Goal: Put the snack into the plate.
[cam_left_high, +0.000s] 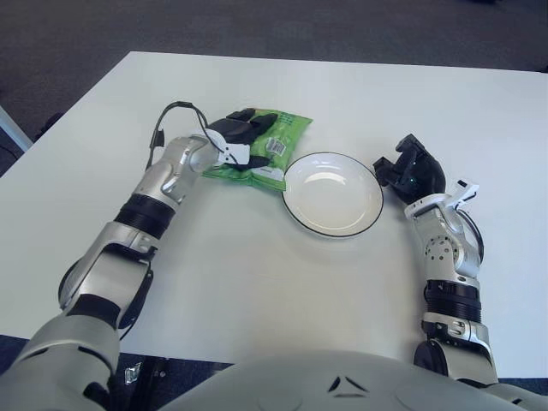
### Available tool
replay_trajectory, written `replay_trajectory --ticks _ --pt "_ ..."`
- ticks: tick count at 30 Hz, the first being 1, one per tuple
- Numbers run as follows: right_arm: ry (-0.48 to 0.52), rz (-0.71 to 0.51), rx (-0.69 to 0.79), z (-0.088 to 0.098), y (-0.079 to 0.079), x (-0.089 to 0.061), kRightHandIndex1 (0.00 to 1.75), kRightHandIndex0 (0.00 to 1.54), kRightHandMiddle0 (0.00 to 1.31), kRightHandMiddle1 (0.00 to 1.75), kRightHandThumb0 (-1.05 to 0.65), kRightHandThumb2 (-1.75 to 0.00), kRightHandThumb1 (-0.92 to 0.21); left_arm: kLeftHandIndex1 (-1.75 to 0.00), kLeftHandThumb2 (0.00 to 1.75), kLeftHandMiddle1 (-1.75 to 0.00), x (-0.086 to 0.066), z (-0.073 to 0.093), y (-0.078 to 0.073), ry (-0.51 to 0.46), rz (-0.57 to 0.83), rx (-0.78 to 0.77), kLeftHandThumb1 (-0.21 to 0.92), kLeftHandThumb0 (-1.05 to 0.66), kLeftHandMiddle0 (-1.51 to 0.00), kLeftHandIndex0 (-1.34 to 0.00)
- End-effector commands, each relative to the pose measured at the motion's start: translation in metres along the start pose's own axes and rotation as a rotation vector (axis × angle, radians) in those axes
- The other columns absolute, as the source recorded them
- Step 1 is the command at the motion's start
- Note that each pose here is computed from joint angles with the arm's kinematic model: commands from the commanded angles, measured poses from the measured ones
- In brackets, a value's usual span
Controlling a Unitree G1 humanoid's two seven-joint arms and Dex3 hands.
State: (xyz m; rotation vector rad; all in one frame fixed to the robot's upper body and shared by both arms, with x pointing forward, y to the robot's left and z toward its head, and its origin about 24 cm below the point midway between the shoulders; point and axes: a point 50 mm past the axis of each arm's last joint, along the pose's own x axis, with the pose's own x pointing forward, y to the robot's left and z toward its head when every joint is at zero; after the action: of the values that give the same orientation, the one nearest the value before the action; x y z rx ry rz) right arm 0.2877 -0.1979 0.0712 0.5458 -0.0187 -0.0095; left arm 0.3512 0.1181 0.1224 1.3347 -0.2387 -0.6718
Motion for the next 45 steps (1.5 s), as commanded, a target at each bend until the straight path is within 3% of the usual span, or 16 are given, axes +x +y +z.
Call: replay_trajectory --ticks 1,7,8,10,11,13,15,16,17,18,19,21,25,29,40,45 --pt "0.077 -0.033 0.018 -0.018 -0.012 -0.014 1.75 1.26 0.69 1.75 -0.52 -1.43 -0.22 -0.14 0.62 0.00 0.003 0.004 -0.025 -0.002 -0.077 -0.053 0.92 -1.05 0.00 0.00" --pt "0.084 -0.023 0.017 -0.018 -0.012 -0.015 1.75 1.27 0.70 1.75 -0.52 -1.44 -0.22 -0.19 0.55 -0.04 0.009 0.004 -0.034 0.022 -0.105 -0.046 0.92 -1.05 -0.08 0.00" --pt "0.085 -0.023 0.017 -0.018 -0.012 -0.015 1.75 1.27 0.70 1.75 -0.52 -1.44 -0.22 -0.21 0.53 -0.13 0.010 0.002 -0.036 0.030 -0.107 -0.033 0.92 -1.05 -0.08 0.00" --pt "0.087 -0.023 0.021 -0.018 -0.011 -0.016 1.75 1.27 0.70 1.75 -0.52 -1.44 -0.21 -0.31 0.45 -0.60 0.013 -0.008 -0.041 0.063 -0.100 0.006 0.92 -1.05 -0.03 0.00" --pt "0.088 -0.024 0.026 -0.018 -0.011 -0.016 1.75 1.27 0.70 1.75 -0.52 -1.44 -0.21 -0.33 0.43 -0.71 0.013 -0.015 -0.043 0.083 -0.088 0.030 0.92 -1.05 -0.02 0.00" --pt "0.090 -0.024 0.037 -0.018 -0.012 -0.016 1.75 1.27 0.70 1.75 -0.52 -1.44 -0.21 -0.60 0.35 -1.20 0.011 -0.025 -0.046 0.106 -0.060 0.072 0.91 -1.05 -0.01 0.00" --pt "0.091 -0.023 0.047 -0.018 -0.012 -0.016 1.75 1.27 0.70 1.75 -0.52 -1.44 -0.21 -1.02 0.39 -1.47 0.009 -0.029 -0.047 0.110 -0.029 0.104 0.83 -0.96 -0.04 0.00" --pt "0.091 -0.022 0.050 -0.018 -0.011 -0.017 1.75 1.27 0.70 1.75 -0.52 -1.44 -0.21 -1.27 0.53 -1.57 0.009 -0.029 -0.048 0.108 -0.018 0.114 0.73 -0.88 -0.10 0.00" --pt "0.091 -0.020 0.056 -0.018 -0.012 -0.017 1.75 1.27 0.70 1.75 -0.52 -1.44 -0.21 -1.36 0.59 -1.60 0.009 -0.030 -0.048 0.109 -0.006 0.128 0.68 -0.85 -0.12 0.00" --pt "0.091 -0.018 0.060 -0.018 -0.012 -0.017 1.75 1.28 0.70 1.75 -0.52 -1.44 -0.21 -1.50 0.81 -1.65 0.008 -0.031 -0.048 0.110 0.004 0.138 0.58 -0.39 -0.27 -0.08" --pt "0.091 -0.016 0.065 -0.018 -0.012 -0.017 1.75 1.28 0.70 1.75 -0.52 -1.44 -0.21 -1.55 0.89 -1.67 0.007 -0.034 -0.050 0.118 0.014 0.149 0.54 -0.22 -0.32 -0.11" --pt "0.091 -0.013 0.071 -0.018 -0.012 -0.017 1.75 1.28 0.70 1.75 -0.52 -1.44 -0.21 -1.67 1.15 -1.61 0.006 -0.038 -0.052 0.132 0.031 0.161 0.37 -0.09 -0.55 -0.32" --pt "0.091 -0.013 0.072 -0.017 -0.012 -0.017 1.75 1.28 0.70 1.75 -0.52 -1.44 -0.21 -1.73 1.41 -1.52 0.003 -0.042 -0.054 0.161 0.072 0.164 0.16 -0.02 -0.76 -0.55" --pt "0.091 -0.014 0.069 -0.017 -0.013 -0.017 1.75 1.29 0.70 1.75 -0.52 -1.44 -0.22 -1.74 1.54 -1.49 0.001 -0.045 -0.056 0.185 0.104 0.164 0.05 0.00 -0.85 -0.65" --pt "0.092 -0.030 0.080 -0.016 -0.016 -0.016 1.75 1.30 0.70 1.75 -0.52 -1.44 -0.22 -1.75 1.60 -1.39 -0.004 -0.051 -0.054 0.230 0.153 0.230 -0.04 0.00 -0.98 -0.69" --pt "0.092 -0.034 0.079 -0.017 -0.017 -0.015 1.75 1.30 0.70 1.75 -0.52 -1.44 -0.22 -1.75 1.62 -1.45 -0.005 -0.052 -0.054 0.255 0.140 0.225 -0.04 0.00 -0.97 -0.67"
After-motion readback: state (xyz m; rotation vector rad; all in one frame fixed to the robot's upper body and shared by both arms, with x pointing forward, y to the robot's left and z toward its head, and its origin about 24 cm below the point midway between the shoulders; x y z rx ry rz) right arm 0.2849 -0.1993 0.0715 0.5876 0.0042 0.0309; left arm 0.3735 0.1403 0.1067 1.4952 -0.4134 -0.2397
